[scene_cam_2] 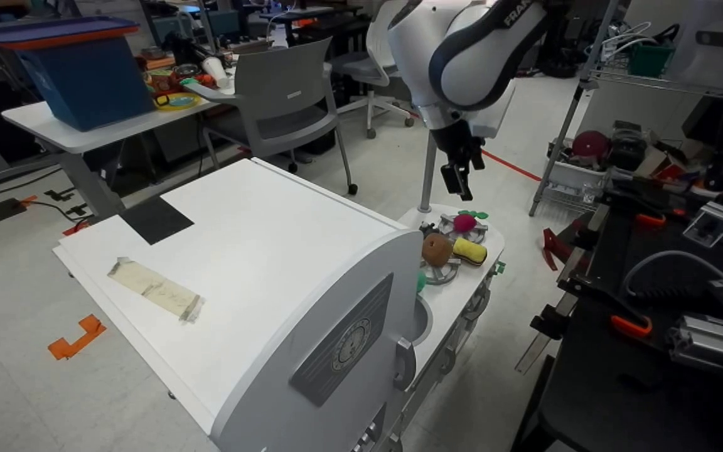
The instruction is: Turn the faucet to the left
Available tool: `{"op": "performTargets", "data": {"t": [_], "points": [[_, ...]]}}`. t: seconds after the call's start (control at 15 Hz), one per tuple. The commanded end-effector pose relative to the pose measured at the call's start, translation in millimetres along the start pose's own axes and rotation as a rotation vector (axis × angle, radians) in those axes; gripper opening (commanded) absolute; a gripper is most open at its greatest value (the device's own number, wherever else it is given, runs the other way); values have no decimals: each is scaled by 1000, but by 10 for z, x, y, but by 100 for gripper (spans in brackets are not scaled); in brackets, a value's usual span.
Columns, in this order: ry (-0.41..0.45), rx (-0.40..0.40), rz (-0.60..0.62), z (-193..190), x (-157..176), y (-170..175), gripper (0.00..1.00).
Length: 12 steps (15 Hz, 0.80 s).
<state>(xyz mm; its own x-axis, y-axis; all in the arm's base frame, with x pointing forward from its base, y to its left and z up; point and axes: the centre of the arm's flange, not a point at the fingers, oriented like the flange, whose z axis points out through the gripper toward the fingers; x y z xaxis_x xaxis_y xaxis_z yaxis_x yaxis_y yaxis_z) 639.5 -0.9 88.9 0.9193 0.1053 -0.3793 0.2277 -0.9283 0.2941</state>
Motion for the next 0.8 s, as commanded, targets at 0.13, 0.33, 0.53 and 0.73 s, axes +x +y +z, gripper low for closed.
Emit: {"op": "performTargets", "data": {"t": [0.13, 0.33, 0.53, 0.73], "points": [[176, 81, -219, 393, 585, -303, 100], [284, 117, -332, 359, 638, -583, 100], [373, 132, -465, 349, 681, -801, 100], [454, 116, -548, 323, 884, -928, 100]]}}
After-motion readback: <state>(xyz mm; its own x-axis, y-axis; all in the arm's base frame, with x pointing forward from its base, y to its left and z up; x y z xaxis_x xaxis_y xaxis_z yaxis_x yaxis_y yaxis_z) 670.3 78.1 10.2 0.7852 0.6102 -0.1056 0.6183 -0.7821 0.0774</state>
